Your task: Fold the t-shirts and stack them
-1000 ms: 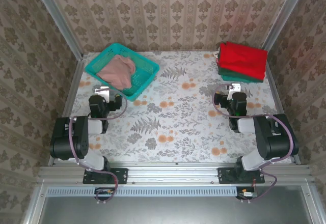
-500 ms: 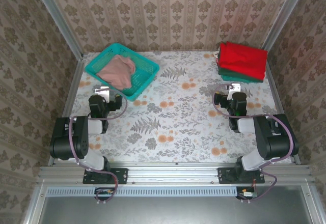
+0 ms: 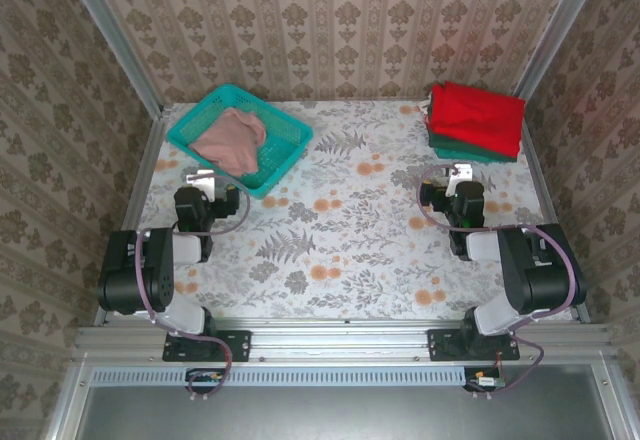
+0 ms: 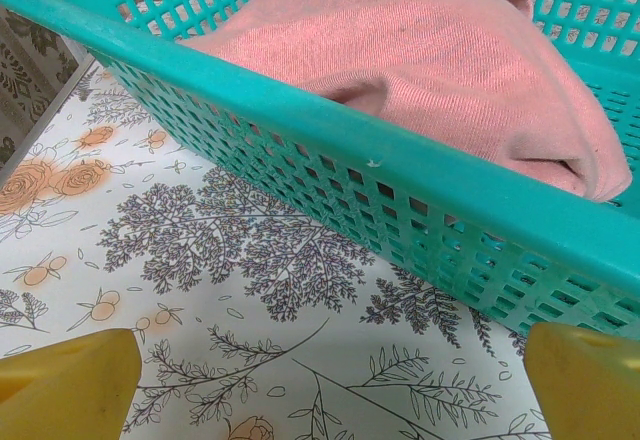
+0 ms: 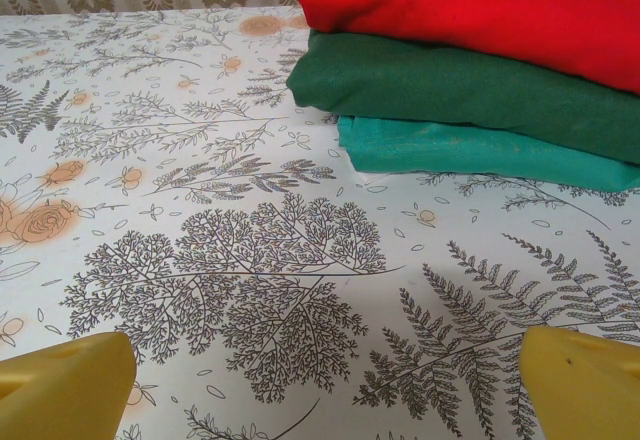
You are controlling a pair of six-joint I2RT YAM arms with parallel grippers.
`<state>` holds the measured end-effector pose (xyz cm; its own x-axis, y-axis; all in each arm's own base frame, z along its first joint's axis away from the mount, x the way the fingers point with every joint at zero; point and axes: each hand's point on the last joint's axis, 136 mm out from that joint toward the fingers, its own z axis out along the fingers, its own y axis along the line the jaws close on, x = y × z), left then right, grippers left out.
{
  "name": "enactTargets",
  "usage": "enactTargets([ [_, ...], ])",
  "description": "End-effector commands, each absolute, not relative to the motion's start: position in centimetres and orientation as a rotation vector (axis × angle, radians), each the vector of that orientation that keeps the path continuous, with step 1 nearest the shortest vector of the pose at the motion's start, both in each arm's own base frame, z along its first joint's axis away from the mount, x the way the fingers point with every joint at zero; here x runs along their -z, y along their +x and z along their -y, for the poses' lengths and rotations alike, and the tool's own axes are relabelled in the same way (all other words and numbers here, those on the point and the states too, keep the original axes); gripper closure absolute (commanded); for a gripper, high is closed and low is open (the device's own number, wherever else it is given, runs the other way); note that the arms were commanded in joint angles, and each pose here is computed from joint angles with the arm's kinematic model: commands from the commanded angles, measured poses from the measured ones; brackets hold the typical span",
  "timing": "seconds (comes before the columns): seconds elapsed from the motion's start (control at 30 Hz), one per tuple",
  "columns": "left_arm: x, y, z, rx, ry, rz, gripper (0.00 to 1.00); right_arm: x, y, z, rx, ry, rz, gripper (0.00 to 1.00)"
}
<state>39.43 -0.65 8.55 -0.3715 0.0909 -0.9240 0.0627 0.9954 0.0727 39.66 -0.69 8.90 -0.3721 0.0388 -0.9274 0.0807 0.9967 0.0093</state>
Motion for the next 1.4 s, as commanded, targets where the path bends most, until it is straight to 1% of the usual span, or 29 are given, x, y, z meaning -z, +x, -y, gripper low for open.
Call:
enactTargets([
  [0.0, -9.5, 40.0, 0.7, -0.031, 0.124, -1.923, 0.0, -9.8, 40.0, 0.5, 0.031, 0.063, -1.921, 0.0],
  [0.1, -10.8, 39.8, 0.9, -0.143, 0.128, -1.94, 0.0, -9.8, 40.0, 0.5, 0.031, 0.063, -1.919, 0.0],
  [0.17, -13.5, 39.4, 1.6, -0.231, 0.137, -1.978, 0.0, -10.2, 40.2, 0.4, 0.03, 0.058, -1.914, 0.0],
  [0.2, -15.0, 39.3, 2.1, -0.228, 0.137, -1.998, 0.0, -10.5, 40.3, 0.2, 0.029, 0.048, -1.935, 0.0],
  [0.27, -17.8, 38.5, 3.2, -0.12, 0.086, -2.061, 0.0, -13.2, 40.1, -1.2, -0.025, -0.023, -1.999, 0.0],
  [0.33, -19.4, 37.3, 2.6, -0.028, -0.131, -2.134, 0.0, -16.2, 39.9, -2.5, -0.104, -0.053, -2.015, 0.0],
  [0.37, -20.1, 37.0, 3.2, 0.055, -0.173, -2.154, 0.0, -17.7, 39.6, -3.1, -0.159, -0.046, -2.008, 0.0],
  [0.4, -21.1, 37.1, 4.3, 0.134, -0.117, -2.145, 0.0, -18.8, 39.4, -3.4, -0.206, -0.019, -1.995, 0.0],
  [0.43, -21.8, 37.1, 4.6, 0.176, -0.133, -2.134, 0.0, -19.7, 39.1, -3.5, -0.258, 0.045, -1.972, 0.0],
  [0.47, -22.5, 36.8, 5.2, 0.223, -0.118, -2.116, 0.0, -20.0, 38.8, -2.8, -0.295, 0.185, -1.964, 0.0],
  [0.5, -23.0, 36.6, 5.8, 0.253, -0.094, -2.095, 0.0, -19.4, 38.0, -1.3, -0.286, 0.376, -1.984, 0.0],
  [0.53, -23.7, 36.3, 6.3, 0.264, -0.075, -2.069, 0.0, -17.9, 36.4, 0.7, -0.239, 0.6, -2.038, 0.0],
  [0.57, -24.0, 36.0, 6.6, 0.259, -0.073, -2.057, 0.0, -17.0, 34.9, 1.8, -0.207, 0.749, -2.056, 0.0],
  [0.6, -24.3, 35.9, 7.2, 0.267, -0.057, -2.05, 0.0, -16.6, 34.6, 1.1, -0.26, 0.726, -2.079, 0.0],
  [0.67, -24.3, 36.2, 9.4, 0.285, 0.015, -2.081, 0.0, -16.7, 34.4, -2.4, -0.439, 0.515, -2.11, 0.0],
  [0.7, -24.2, 36.5, 10.6, 0.273, 0.068, -2.104, 0.0, -16.4, 34.1, -3.1, -0.475, 0.505, -2.125, 0.0],
  [0.77, -22.4, 37.6, 13.1, 0.198, 0.191, -2.189, 0.0, -15.6, 33.4, -4.4, -0.535, 0.5, -2.164, 0.0],
  [0.83, -20.7, 38.9, 15.3, 0.158, 0.289, -2.265, 0.02, -15.0, 32.8, -5.4, -0.56, 0.47, -2.209, 0.0],
  [0.87, -19.4, 39.6, 16.7, 0.146, 0.354, -2.302, 0.06, -14.8, 32.5, -5.8, -0.564, 0.46, -2.23, 0.0],
  [0.9, -18.6, 40.3, 17.3, 0.12, 0.391, -2.328, 0.08, -14.5, 32.2, -6.1, -0.563, 0.452, -2.244, 0.0],
  [0.93, -18.1, 40.4, 18.9, 0.093, 0.45, -2.337, 0.08, -14.3, 32.0, -6.4, -0.568, 0.438, -2.254, 0.0],
  [1.07, -15.6, 41.7, 22.5, 0.059, 0.586, -2.383, 0.1, -13.6, 31.2, -6.5, -0.559, 0.424, -2.276, 0.0],
  [1.17, -13.7, 42.0, 23.7, 0.023, 0.635, -2.44, 0.2, -13.2, 30.9, -6.2, -0.536, 0.435, -2.284, 0.0],
  [1.2, -13.1, 41.9, 23.7, 0.016, 0.645, -2.462, 0.25, -13.1, 30.8, -6.2, -0.536, 0.432, -2.29, 0.0],
  [1.23, -12.3, 41.5, 23.7, 0.015, 0.652, -2.487, 0.35, -13.0, 30.7, -6.2, -0.534, 0.427, -2.297, 0.0],
  [1.27, -11.6, 41.0, 23.4, 0.014, 0.658, -2.508, 0.42, -13.1, 30.7, -6.2, -0.529, 0.428, -2.298, 0.0],
  [1.37, -10.0, 38.9, 22.0, -0.004, 0.666, -2.555, 0.57, -13.0, 30.5, -6.0, -0.514, 0.426, -2.311, 0.0],
])
